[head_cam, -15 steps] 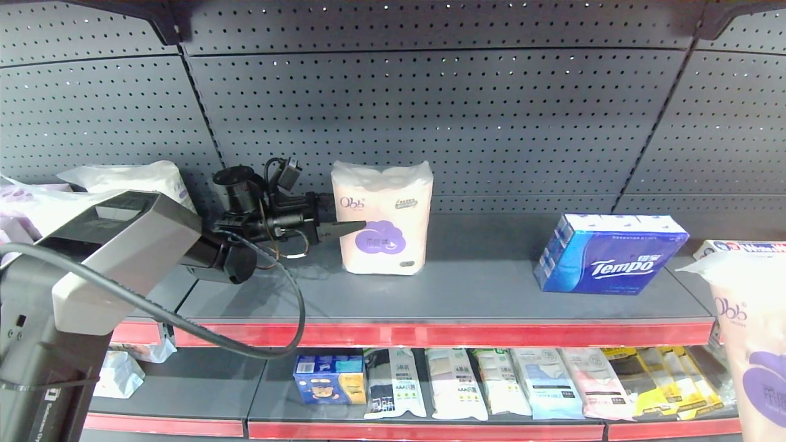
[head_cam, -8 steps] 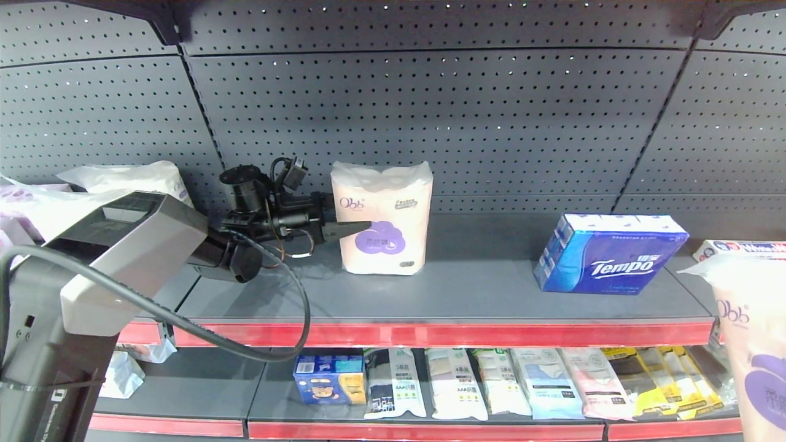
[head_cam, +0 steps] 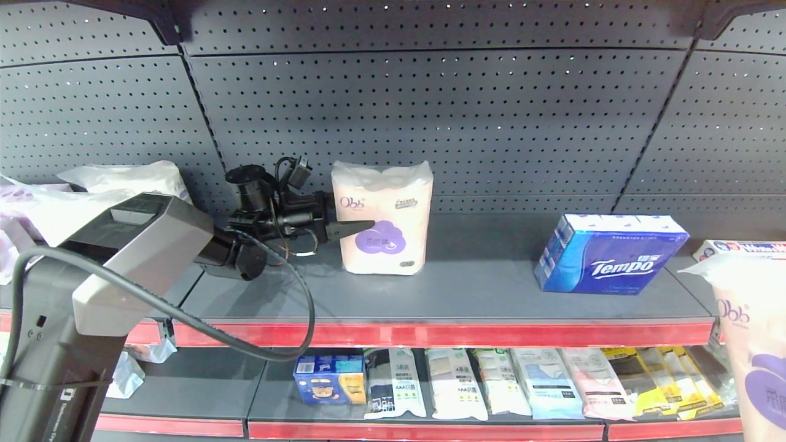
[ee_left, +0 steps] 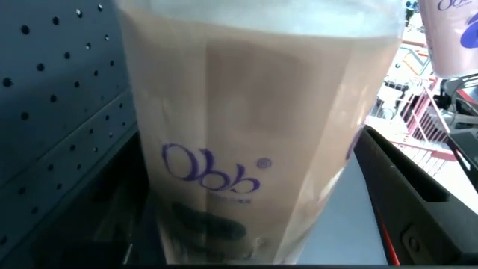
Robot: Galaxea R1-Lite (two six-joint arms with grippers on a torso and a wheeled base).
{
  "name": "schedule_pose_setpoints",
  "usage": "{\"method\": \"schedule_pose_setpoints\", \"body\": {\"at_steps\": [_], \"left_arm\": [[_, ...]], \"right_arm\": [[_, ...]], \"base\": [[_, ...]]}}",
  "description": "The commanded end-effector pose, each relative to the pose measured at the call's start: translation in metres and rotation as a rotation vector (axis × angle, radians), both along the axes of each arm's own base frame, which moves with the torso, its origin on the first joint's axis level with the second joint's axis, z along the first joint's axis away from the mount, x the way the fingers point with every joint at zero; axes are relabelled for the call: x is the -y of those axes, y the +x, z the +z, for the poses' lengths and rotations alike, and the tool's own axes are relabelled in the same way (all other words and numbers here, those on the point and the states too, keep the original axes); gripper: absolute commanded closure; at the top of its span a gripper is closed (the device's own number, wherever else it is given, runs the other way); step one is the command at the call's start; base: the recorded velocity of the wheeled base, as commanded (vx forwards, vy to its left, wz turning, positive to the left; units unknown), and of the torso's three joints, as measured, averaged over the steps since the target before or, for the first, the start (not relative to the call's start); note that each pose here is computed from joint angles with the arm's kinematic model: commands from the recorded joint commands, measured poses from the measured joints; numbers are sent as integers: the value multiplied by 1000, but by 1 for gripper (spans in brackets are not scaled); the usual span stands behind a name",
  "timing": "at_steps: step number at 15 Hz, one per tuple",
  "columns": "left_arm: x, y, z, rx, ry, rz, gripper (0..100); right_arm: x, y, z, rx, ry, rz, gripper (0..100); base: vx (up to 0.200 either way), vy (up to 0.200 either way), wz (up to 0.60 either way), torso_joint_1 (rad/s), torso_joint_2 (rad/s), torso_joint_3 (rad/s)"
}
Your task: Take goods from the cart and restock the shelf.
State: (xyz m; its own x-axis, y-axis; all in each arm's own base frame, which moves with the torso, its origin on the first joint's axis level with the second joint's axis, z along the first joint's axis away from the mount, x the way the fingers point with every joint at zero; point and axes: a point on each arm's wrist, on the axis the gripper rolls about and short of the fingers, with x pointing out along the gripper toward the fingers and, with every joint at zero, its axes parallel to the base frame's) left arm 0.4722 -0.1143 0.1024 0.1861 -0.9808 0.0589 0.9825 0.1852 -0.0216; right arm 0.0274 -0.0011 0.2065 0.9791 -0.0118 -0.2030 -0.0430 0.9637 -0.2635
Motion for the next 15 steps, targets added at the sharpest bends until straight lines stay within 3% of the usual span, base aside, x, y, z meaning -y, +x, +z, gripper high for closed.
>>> {"method": "schedule_pose_setpoints", "body": {"at_steps": [1, 10, 15], "left_arm": [[1, 2, -3, -1, 0, 0, 100], [0, -1, -6, -14, 3, -8, 100], [-1, -4, 4, -39, -6, -19, 100]], "right_arm": [[0, 0, 0, -1, -1, 1, 100], [0, 2, -1, -13, 1, 1, 100], [0, 2, -2, -16, 2, 1, 100]], "base": [[0, 0, 0, 0, 0, 0], [0, 0, 0, 0, 0, 0], [0, 0, 0, 0, 0, 0]]}}
